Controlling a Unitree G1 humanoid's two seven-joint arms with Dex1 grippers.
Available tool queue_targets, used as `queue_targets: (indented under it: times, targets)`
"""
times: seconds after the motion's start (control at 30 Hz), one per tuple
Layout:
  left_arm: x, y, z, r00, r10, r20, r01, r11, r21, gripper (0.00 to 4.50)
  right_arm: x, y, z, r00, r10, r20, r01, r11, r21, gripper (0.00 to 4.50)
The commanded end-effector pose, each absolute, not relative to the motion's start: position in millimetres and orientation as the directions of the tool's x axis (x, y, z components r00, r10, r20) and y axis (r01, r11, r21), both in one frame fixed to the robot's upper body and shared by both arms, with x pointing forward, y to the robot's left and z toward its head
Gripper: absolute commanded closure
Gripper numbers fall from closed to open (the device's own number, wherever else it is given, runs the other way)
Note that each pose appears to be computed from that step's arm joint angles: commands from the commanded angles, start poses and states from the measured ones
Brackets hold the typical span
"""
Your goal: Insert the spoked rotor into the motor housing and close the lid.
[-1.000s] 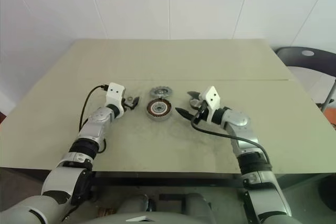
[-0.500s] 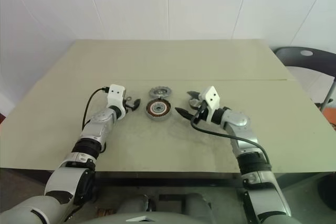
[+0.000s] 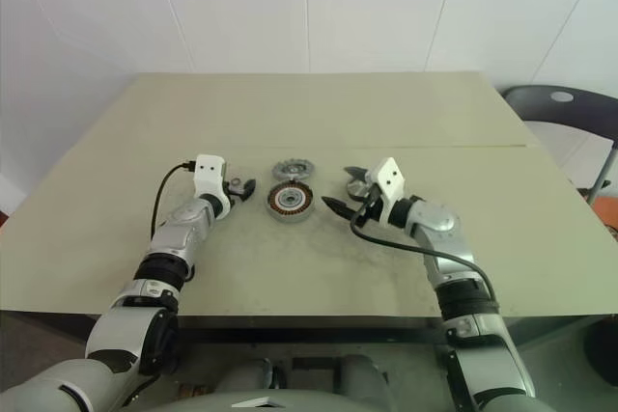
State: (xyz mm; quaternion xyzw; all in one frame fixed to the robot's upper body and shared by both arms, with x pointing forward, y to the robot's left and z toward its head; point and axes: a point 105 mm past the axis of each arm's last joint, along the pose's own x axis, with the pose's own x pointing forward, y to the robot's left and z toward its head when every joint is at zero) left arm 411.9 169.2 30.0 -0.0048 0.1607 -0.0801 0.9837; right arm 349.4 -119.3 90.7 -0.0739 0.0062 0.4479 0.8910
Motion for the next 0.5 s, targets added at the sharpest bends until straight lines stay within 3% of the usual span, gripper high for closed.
queue_targets:
  times: [0.03,0.33,0.43,0.5]
  targets:
    - [413,178,28,0.939,-0.117,-0.323,0.104,0.993,-0.058,0.0,353,-113,110,0.59,0.807,-0.022,-0.797,0.577,-0.179,0.05]
    - [411,182,21,0.928,-0.103,-0.359,0.091,0.995,-0.051,0.0,355,-113,111,0.591,0.806,-0.019,-0.794,0.578,-0.185,0.05]
    - [409,181,17,0.918,-0.111,-0.382,0.097,0.994,-0.055,0.55,355,-113,112,0.593,0.805,-0.016,-0.792,0.58,-0.189,0.0]
    - [408,179,14,0.91,-0.118,-0.397,0.105,0.993,-0.055,1.2,355,-113,112,0.594,0.804,-0.014,-0.791,0.581,-0.192,0.0]
